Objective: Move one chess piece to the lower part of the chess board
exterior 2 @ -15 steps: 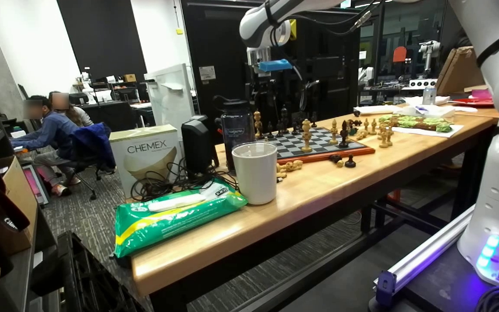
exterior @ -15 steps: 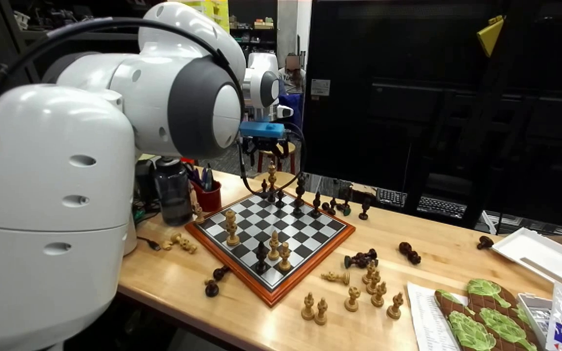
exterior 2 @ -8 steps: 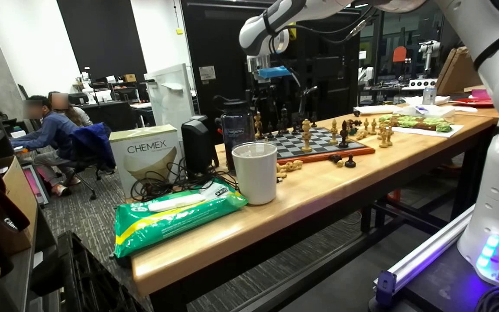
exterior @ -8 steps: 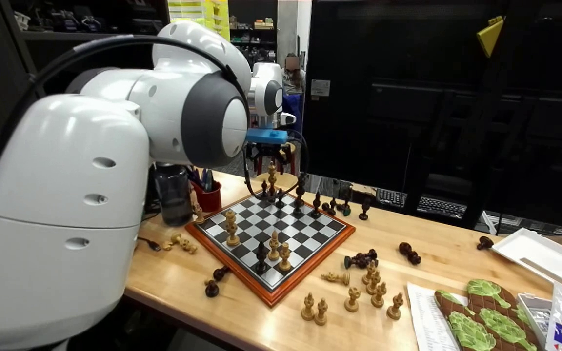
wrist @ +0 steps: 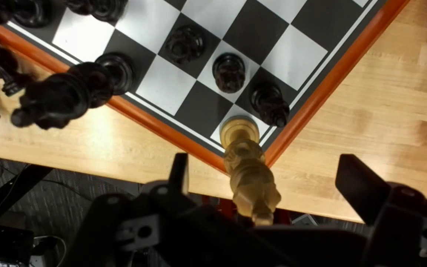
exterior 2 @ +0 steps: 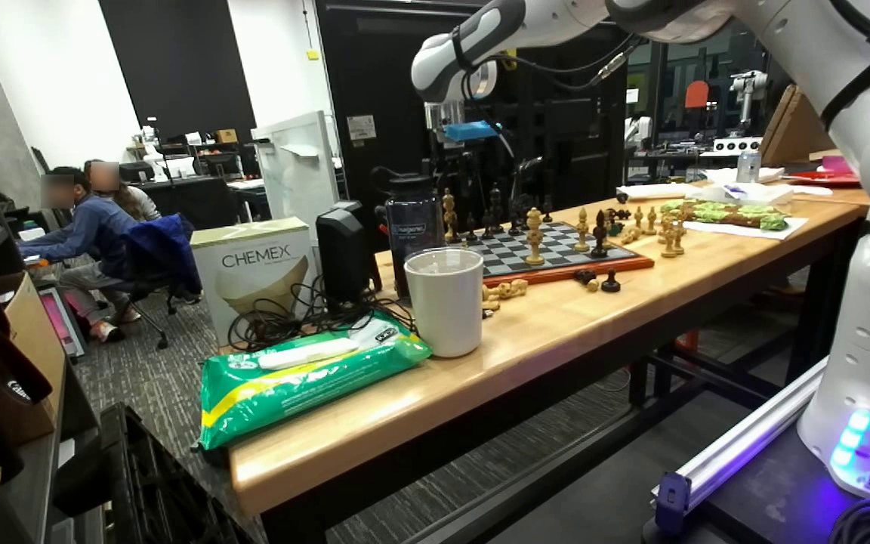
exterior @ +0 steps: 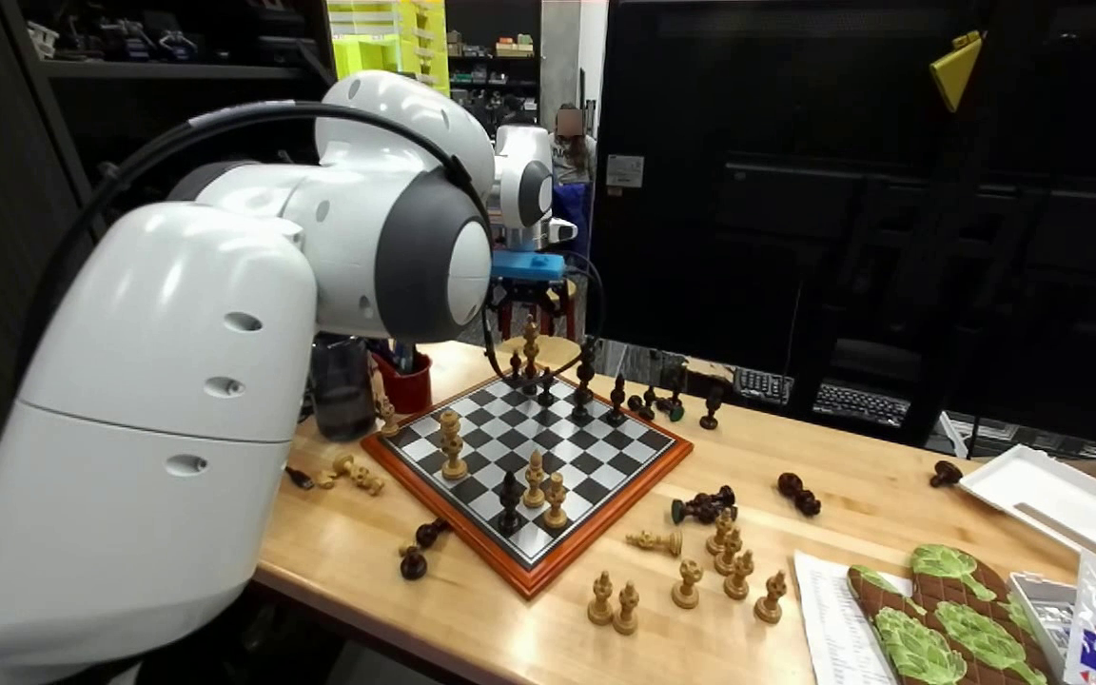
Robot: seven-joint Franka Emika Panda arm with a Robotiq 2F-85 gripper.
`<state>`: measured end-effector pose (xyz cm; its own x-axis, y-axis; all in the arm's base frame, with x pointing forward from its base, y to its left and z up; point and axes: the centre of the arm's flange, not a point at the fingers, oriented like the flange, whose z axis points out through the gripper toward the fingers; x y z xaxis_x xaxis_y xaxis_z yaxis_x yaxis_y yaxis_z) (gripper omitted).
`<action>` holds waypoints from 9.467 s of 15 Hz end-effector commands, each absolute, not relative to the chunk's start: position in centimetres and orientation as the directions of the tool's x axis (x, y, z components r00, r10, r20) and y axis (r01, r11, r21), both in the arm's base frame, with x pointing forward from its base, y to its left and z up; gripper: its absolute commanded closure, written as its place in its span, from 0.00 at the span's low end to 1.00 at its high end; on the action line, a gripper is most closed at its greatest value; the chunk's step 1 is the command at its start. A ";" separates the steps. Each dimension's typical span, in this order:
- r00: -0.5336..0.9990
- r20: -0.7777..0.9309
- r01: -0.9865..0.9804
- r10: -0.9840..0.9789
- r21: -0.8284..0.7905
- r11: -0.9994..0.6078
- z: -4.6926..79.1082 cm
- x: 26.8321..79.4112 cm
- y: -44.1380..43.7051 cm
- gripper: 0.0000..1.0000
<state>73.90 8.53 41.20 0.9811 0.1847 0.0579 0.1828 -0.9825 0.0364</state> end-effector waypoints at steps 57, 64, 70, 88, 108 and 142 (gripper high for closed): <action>0.994 0.034 -0.108 -0.108 0.016 -0.994 48.0 53.5 8.8 0.92; 0.992 0.038 -0.118 -0.117 0.027 -0.993 47.0 54.1 8.7 0.68; 0.989 0.037 -0.141 -0.140 0.044 -0.989 47.5 54.1 7.9 0.92; 0.923 0.024 -0.384 -0.385 -0.032 -0.923 46.2 44.6 2.8 0.92; 0.926 0.125 -0.353 -0.356 -0.047 -0.935 41.1 41.4 3.6 0.92; 0.947 0.097 -0.305 -0.307 -0.033 -0.952 40.0 44.4 3.2 0.00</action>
